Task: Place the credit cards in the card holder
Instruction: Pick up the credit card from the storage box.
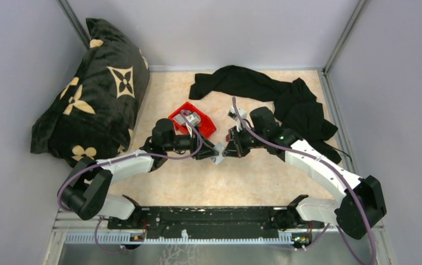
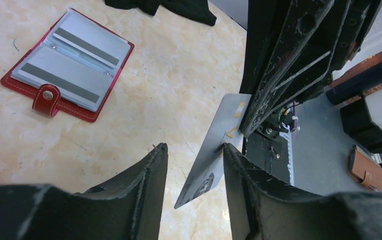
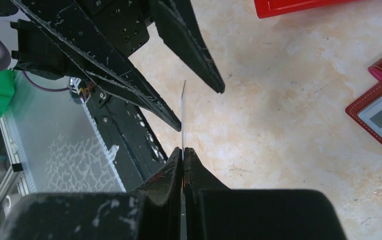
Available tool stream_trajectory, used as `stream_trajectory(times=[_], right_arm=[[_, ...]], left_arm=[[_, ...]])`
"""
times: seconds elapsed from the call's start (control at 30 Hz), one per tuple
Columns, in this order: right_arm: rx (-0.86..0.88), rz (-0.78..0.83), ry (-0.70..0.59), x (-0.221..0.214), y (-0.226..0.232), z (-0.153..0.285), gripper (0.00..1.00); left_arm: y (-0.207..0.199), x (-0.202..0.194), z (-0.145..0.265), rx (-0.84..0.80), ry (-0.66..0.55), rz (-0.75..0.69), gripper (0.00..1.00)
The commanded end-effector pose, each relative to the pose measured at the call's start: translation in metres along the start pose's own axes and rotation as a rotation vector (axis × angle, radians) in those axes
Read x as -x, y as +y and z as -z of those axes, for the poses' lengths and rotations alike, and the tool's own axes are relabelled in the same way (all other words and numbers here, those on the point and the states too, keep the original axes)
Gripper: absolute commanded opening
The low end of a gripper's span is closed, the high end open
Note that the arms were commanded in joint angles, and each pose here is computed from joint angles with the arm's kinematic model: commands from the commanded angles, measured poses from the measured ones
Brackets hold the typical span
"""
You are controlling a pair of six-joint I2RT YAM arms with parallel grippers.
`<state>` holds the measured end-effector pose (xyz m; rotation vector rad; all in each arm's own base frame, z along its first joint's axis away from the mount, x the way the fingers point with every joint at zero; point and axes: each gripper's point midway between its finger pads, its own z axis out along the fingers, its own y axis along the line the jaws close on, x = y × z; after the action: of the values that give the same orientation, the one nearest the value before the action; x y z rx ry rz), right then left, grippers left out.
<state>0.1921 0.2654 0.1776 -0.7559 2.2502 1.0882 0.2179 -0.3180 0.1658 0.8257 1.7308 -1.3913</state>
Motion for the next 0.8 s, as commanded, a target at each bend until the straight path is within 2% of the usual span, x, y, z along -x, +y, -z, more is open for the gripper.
stream_trajectory(times=[0.0, 0.3, 0.33, 0.47, 0.53, 0.6, 0.77], right_arm=[[0.056, 0.02, -0.051, 0.018, 0.006, 0.0, 0.0], [0.058, -0.024, -0.055, 0.019, -0.006, -0.003, 0.0], [0.048, -0.029, -0.061, 0.02, -0.009, -0.002, 0.02], [-0.049, -0.04, -0.119, 0.029, -0.024, 0.006, 0.34], [-0.108, -0.044, -0.155, 0.034, -0.032, 0.01, 0.43], [-0.183, -0.052, -0.196, 0.039, -0.043, 0.016, 0.47], [-0.434, -0.104, -0.36, 0.055, -0.08, 0.04, 0.48]], left_arm=[[-0.007, 0.014, -0.002, -0.06, -0.025, -0.045, 0.47], [-0.003, 0.015, -0.001, -0.089, -0.028, -0.023, 0.0], [-0.002, 0.015, 0.0, -0.093, -0.03, -0.018, 0.0], [0.003, 0.017, 0.0, -0.078, -0.052, 0.008, 0.0], [0.017, 0.018, -0.002, -0.004, -0.072, 0.042, 0.0], [0.031, 0.019, -0.003, 0.079, -0.103, 0.094, 0.0], [0.061, 0.026, -0.008, 0.271, -0.208, 0.224, 0.0]])
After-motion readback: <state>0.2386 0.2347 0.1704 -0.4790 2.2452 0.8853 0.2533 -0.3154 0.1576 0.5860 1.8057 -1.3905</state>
